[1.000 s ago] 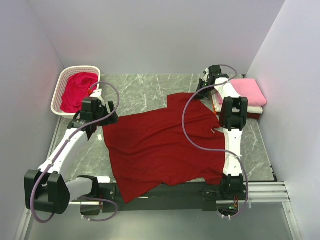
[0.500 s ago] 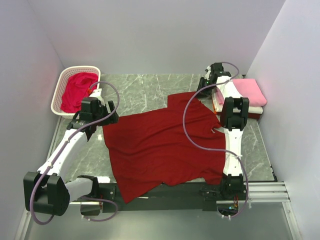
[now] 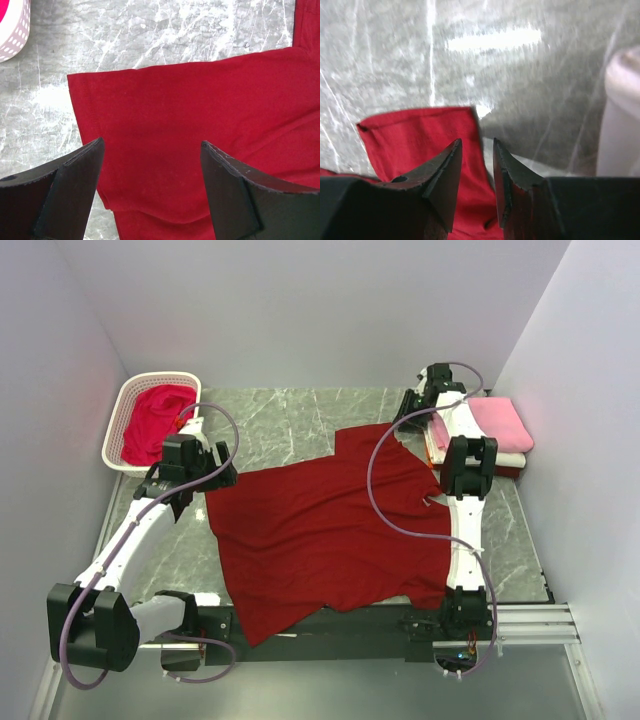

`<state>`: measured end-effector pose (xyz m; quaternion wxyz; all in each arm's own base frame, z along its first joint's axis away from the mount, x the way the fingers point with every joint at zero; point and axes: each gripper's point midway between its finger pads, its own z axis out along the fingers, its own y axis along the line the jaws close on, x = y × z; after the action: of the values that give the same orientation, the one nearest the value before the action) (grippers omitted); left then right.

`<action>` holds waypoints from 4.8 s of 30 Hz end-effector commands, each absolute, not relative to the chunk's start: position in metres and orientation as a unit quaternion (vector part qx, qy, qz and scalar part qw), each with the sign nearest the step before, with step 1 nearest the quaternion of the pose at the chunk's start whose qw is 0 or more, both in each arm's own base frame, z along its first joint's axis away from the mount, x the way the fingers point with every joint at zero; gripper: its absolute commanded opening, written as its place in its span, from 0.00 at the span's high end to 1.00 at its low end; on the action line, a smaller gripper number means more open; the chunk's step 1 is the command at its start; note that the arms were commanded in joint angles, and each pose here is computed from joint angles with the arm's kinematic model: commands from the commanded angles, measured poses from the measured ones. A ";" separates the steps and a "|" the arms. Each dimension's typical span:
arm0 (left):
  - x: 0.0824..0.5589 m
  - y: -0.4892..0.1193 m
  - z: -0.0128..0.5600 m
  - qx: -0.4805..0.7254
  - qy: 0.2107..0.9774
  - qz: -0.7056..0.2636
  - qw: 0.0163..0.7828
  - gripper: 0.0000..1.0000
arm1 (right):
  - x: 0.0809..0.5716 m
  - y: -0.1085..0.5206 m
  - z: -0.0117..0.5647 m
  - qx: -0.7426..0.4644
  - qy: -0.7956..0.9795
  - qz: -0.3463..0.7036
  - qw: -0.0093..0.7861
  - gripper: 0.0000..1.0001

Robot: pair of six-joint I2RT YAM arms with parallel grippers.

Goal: Fold and stack the t-shirts
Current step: Flatten the tshirt out

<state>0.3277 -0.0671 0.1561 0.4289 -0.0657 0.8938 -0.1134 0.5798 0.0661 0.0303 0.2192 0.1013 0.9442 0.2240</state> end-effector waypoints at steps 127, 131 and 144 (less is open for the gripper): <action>0.467 -0.029 0.137 -0.115 0.920 -0.056 0.370 0.99 | 0.580 0.076 0.241 -0.089 0.860 0.239 0.441 1.00; 0.472 -0.041 0.233 -0.106 0.872 -0.107 0.465 1.00 | 0.559 0.078 0.297 -0.120 0.835 0.232 0.485 1.00; 0.356 -0.067 0.475 -0.031 0.686 -0.219 0.694 1.00 | 0.416 0.081 0.520 -0.187 0.700 0.188 0.663 1.00</action>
<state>0.3841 -0.0590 0.4254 0.6487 -0.0536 0.7357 -0.1875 0.4562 0.0785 0.4684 0.6169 -0.1615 0.7441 0.1993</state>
